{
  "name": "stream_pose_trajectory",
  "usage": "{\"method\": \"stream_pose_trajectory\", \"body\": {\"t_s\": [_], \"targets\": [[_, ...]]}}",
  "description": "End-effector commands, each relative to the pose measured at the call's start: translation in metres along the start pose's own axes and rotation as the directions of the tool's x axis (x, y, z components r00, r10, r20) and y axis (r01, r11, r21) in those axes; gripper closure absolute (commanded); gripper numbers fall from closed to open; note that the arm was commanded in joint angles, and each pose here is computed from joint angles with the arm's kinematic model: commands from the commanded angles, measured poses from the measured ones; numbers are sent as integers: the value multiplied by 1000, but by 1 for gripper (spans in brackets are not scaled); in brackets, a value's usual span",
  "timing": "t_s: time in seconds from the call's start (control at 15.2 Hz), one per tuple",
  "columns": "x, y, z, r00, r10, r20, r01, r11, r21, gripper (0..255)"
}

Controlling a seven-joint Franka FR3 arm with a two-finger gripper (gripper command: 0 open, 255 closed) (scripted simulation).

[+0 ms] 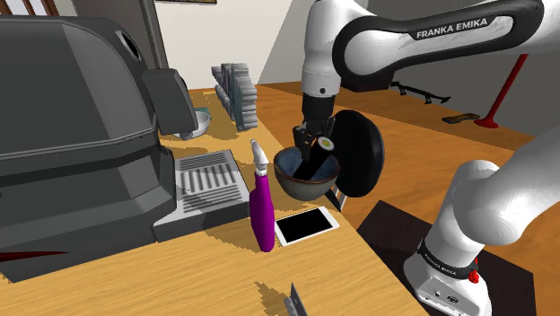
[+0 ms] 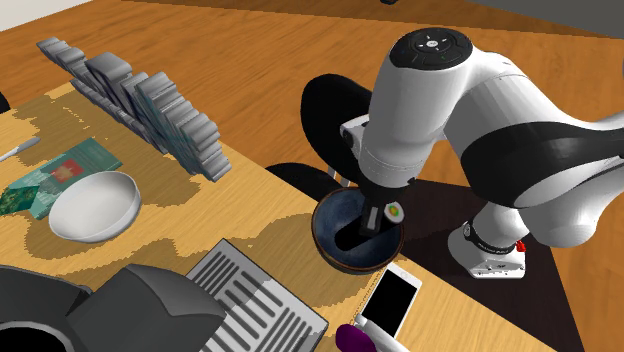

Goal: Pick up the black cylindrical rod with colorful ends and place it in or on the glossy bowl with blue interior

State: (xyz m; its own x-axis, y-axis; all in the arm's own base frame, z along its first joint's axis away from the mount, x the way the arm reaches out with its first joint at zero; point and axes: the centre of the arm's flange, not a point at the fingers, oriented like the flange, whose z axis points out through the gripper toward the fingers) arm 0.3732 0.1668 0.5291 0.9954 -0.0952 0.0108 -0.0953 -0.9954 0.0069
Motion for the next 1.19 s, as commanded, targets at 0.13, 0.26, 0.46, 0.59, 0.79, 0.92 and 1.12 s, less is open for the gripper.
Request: {"method": "stream_pose_trajectory", "body": {"t_s": [0.13, 0.26, 0.46, 0.59, 0.79, 0.92, 1.12], "targets": [[0, 0, 1, 1000, 0, 2, 0, 1000, -1, 0], [0, 0, 1, 1000, 0, 2, 0, 1000, -1, 0], [0, 0, -12, 1000, 0, 2, 0, 1000, -1, 0], [0, 0, -38, 1000, 0, 2, 0, 1000, -1, 0], [0, 0, -49, 1000, 0, 2, 0, 1000, -1, 0], [0, 0, -49, 1000, 0, 2, 0, 1000, -1, 0], [0, 0, -49, 1000, 0, 2, 0, 1000, -1, 0]]}}
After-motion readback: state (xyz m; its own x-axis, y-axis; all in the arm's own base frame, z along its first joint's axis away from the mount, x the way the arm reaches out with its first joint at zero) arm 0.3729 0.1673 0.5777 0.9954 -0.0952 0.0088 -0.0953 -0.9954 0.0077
